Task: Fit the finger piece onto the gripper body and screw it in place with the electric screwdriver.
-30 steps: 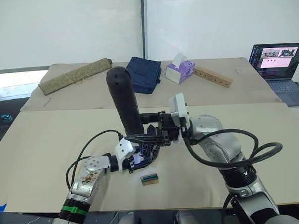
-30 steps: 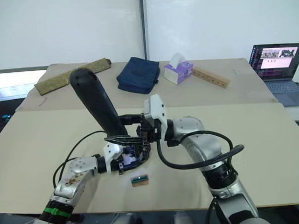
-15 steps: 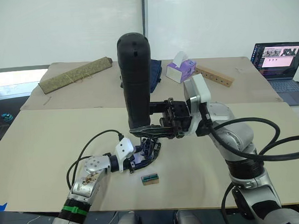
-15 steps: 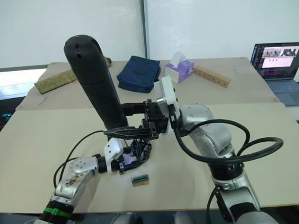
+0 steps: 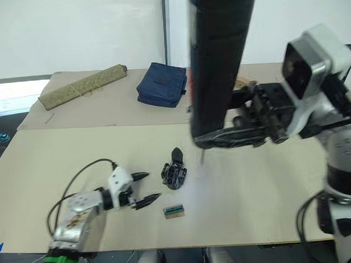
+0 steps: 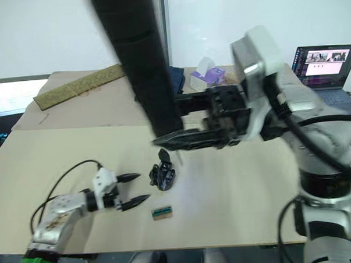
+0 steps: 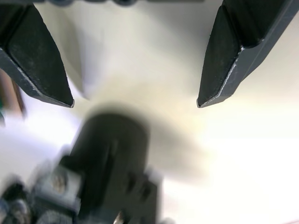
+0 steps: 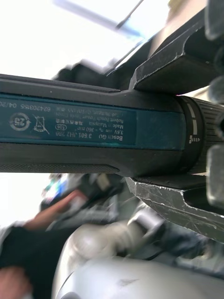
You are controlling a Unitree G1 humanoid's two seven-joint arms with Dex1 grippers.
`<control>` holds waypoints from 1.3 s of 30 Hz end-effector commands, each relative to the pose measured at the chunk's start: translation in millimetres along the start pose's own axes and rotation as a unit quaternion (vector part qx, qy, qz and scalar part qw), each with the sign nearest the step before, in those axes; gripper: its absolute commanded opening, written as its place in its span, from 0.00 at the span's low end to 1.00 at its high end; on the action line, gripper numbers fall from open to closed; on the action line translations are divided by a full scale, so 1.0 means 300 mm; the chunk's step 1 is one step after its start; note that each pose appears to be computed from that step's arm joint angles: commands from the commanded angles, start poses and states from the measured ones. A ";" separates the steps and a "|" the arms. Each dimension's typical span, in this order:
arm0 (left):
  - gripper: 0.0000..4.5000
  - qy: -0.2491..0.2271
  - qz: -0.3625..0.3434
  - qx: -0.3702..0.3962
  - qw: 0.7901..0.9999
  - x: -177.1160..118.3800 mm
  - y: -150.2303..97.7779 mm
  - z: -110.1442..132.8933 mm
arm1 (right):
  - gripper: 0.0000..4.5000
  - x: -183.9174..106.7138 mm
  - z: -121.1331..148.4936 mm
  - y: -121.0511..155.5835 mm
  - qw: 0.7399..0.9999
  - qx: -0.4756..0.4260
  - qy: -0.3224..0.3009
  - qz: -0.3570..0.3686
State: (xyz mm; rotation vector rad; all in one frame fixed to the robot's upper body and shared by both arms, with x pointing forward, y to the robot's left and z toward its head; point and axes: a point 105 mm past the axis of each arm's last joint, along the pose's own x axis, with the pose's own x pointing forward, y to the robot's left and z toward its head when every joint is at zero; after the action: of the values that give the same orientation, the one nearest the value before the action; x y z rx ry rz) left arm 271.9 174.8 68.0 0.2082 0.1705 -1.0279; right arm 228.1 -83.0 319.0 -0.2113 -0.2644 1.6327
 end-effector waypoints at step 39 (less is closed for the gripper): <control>1.00 -0.021 0.013 0.101 0.995 -0.203 0.090 0.229 | 0.99 -0.846 -0.405 -0.068 0.757 0.196 0.521 -0.342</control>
State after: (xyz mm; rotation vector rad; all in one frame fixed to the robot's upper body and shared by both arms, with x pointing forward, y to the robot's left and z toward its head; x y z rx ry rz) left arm 264.8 211.8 145.7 0.3248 0.0427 -1.0761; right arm 302.8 -335.6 172.5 -0.5352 0.9063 0.5797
